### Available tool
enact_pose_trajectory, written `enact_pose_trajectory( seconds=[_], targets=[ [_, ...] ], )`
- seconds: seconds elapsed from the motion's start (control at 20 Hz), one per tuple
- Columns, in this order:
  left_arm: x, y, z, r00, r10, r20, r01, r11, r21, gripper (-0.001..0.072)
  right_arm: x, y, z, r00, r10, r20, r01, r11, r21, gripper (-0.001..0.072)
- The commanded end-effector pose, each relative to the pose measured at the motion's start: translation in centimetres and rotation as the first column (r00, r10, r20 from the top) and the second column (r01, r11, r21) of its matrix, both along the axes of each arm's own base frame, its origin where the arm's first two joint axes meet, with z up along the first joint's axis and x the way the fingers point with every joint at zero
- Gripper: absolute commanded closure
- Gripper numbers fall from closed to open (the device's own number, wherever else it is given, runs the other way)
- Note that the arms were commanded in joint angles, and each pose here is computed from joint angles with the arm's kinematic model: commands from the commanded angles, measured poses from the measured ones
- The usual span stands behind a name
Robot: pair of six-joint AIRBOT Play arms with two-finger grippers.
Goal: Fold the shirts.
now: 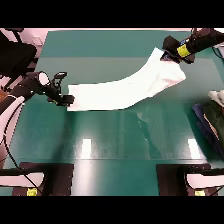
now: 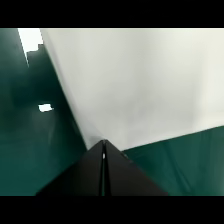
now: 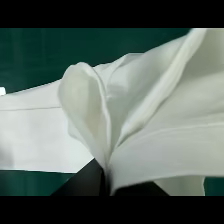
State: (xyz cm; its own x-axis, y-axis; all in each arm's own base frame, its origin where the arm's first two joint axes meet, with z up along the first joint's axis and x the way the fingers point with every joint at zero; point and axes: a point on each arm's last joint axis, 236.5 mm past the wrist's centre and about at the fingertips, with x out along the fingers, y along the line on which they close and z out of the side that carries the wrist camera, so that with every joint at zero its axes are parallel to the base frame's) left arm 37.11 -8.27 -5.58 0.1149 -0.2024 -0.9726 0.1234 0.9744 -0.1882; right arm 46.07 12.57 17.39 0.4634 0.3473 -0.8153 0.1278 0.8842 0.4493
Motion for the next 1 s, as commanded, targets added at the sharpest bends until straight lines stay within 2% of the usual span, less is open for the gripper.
enact_pose_trajectory(
  seconds=[0.0, 0.3, 0.5, 0.7, 0.95],
  targets=[
    [-1.2, -2.1, 0.9, 0.999, -0.041, -0.024, 0.039, 0.998, -0.052, 0.069, 0.2, -0.3, -0.5, 1.0, 0.019, -0.002, -0.019, 1.0, -0.014, 0.0687],
    [0.6, -2.7, 2.6, 0.995, -0.047, 0.089, 0.051, 0.997, -0.051, 0.069, -0.7, 4.6, -1.5, 0.992, 0.121, -0.016, -0.122, 0.992, -0.016, 0.0687],
    [1.2, -2.6, 5.1, 0.982, -0.066, 0.178, 0.075, 0.996, -0.042, 0.0689, -1.0, 9.9, -0.5, 0.98, 0.19, 0.064, -0.191, 0.982, 0.012, 0.0687],
    [1.6, -2.3, 6.2, 0.973, -0.068, 0.219, 0.076, 0.997, -0.028, 0.0688, -2.4, 15.3, -2.9, 0.968, 0.25, 0.016, -0.251, 0.967, 0.04, 0.0687],
    [1.9, -2.3, 6.3, 0.971, -0.062, 0.23, 0.07, 0.997, -0.03, 0.0688, -2.7, 23.4, -6.3, 0.954, 0.301, 0.003, -0.297, 0.937, 0.186, 0.0687]
  ],
)
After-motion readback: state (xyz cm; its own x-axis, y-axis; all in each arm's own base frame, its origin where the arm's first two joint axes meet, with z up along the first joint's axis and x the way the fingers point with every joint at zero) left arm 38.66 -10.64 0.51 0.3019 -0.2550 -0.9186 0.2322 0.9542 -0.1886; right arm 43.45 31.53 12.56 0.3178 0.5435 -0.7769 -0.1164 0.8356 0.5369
